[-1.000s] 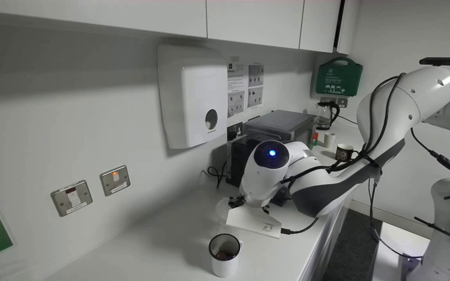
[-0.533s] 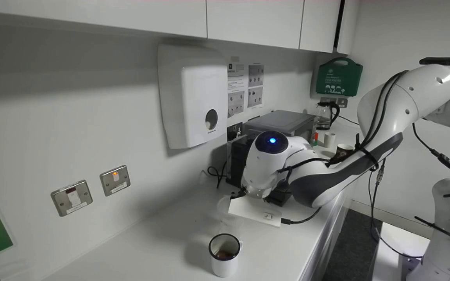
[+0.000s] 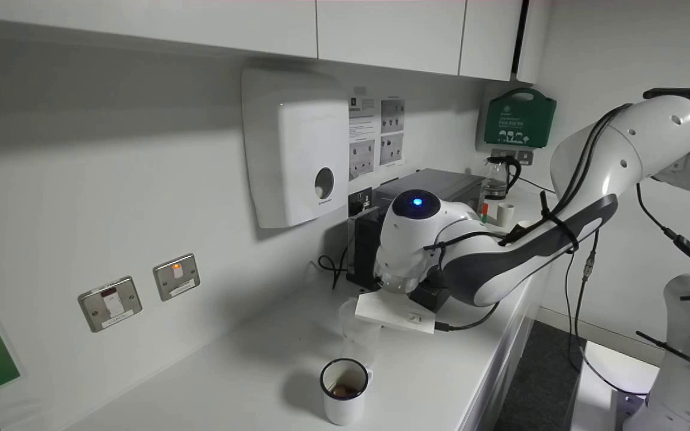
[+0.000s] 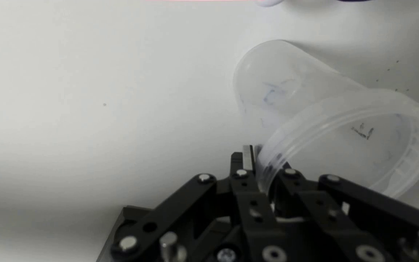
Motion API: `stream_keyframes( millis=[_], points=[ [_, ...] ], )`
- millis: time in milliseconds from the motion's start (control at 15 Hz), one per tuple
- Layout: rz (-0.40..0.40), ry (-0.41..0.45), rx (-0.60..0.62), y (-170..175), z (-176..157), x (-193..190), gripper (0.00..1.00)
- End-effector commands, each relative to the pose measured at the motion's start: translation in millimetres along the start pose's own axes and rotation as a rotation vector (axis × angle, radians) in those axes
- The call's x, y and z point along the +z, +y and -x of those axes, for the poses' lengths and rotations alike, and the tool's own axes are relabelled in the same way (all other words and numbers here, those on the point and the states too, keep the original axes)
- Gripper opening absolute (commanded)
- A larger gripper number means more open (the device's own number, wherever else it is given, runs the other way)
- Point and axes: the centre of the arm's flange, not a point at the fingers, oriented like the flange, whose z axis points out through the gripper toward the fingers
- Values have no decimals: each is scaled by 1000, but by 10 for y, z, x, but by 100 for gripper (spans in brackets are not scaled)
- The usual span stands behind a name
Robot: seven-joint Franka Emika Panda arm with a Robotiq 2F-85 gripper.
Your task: Take the mug from the coffee maker and put it on the counter, and pour the content from the transparent cup into the mug
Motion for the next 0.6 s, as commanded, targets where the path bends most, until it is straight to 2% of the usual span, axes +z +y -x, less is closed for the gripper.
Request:
stream_keyframes(
  millis=[0,533],
  points=[
    [-12,-34,-29,133,-133,-86,2],
    [7,-58,-71,76,-141,-44,2]
  ],
)
